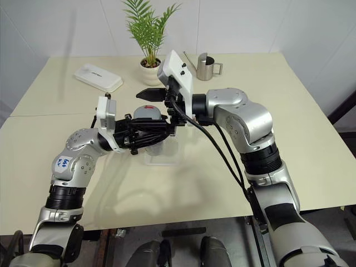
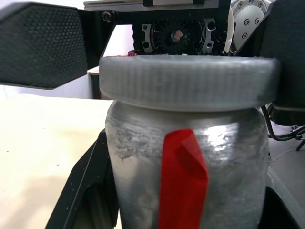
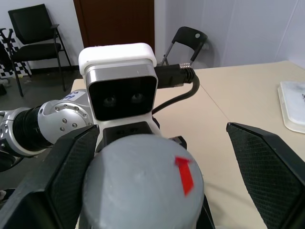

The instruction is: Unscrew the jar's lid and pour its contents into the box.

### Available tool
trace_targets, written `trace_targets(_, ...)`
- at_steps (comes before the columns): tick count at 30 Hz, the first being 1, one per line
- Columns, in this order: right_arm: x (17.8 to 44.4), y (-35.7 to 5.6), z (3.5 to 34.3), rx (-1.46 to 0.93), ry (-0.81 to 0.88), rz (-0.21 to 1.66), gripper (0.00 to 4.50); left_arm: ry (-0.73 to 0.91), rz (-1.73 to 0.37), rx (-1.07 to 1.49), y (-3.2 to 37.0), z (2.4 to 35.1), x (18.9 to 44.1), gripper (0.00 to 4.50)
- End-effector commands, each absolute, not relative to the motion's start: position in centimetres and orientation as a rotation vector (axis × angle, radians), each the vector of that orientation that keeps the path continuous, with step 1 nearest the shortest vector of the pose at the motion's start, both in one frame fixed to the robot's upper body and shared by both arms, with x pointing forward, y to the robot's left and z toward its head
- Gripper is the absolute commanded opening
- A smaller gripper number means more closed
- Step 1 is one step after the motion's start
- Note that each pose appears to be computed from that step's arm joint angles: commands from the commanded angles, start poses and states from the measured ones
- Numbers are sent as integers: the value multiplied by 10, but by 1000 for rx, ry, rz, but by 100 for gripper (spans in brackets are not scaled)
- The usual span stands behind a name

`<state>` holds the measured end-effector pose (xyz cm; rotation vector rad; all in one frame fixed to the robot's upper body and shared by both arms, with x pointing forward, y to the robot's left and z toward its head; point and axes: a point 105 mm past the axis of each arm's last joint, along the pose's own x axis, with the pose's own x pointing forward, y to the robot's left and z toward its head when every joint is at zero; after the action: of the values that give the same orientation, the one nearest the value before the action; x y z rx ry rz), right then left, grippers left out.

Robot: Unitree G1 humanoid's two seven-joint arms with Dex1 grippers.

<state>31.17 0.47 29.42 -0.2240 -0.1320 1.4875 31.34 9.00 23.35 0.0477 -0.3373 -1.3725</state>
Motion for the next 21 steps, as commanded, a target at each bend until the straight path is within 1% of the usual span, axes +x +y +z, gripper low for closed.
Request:
trace_targets(1,316,-12,309,-221,-192,1441,448,-391,-1387,78,88,244,309,224)
trace_targets(7,328,-30,308,-213,-175,1394,448,-396,-1386,80,88,245,310,224)
trace_targets(13,333,-45,310,-165,-166,1384,448,-387,-1383,82,90,243,310,224)
trace_targets(17,328,-52,312,-130,-170,1419,448,-383,-1384,83,92,243,310,224)
trace_targets(21,312,-57,315,-78,-188,1517,448,-381,-1386,83,92,243,309,224)
